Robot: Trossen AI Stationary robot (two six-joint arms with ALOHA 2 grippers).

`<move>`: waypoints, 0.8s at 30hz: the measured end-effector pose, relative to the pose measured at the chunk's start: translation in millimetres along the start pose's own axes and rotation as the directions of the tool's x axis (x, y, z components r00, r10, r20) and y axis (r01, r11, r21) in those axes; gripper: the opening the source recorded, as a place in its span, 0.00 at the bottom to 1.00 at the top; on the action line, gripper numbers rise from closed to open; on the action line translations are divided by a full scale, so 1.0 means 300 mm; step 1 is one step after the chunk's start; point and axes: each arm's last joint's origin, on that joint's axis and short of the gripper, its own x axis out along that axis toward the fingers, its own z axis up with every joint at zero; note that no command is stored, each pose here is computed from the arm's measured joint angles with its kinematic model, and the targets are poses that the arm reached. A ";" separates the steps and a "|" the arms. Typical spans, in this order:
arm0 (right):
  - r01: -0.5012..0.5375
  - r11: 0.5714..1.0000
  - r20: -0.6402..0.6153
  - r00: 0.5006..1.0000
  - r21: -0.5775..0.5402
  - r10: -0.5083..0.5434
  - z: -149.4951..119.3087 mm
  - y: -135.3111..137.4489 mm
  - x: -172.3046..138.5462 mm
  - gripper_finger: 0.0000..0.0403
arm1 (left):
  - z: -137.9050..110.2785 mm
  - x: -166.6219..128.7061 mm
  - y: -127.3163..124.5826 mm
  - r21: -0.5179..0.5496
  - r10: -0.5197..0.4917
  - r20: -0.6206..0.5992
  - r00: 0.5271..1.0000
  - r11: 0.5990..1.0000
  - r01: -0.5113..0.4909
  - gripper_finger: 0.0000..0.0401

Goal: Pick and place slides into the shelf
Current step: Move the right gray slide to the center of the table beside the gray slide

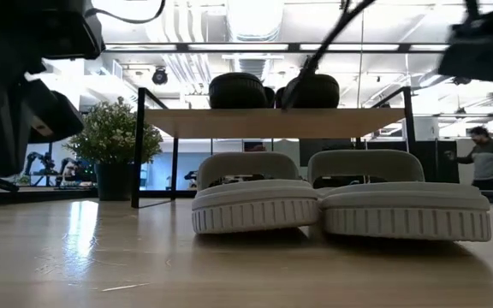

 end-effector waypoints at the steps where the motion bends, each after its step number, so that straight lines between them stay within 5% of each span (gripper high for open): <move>1: -0.004 1.000 0.021 1.000 -0.015 0.005 0.013 0.007 0.007 0.03 | 0.000 0.004 0.000 0.000 0.007 0.001 1.000 1.000 -0.007 0.00; 12: 0.086 0.968 0.057 0.996 -0.235 -0.075 0.217 0.087 0.125 0.03 | 0.003 0.005 0.004 0.003 0.042 0.033 0.999 0.999 -0.042 0.00; 24: 0.101 0.981 0.127 0.989 -0.168 -0.080 0.242 0.075 0.110 0.03 | 0.003 0.005 0.005 0.044 0.044 0.036 0.998 0.998 -0.046 0.00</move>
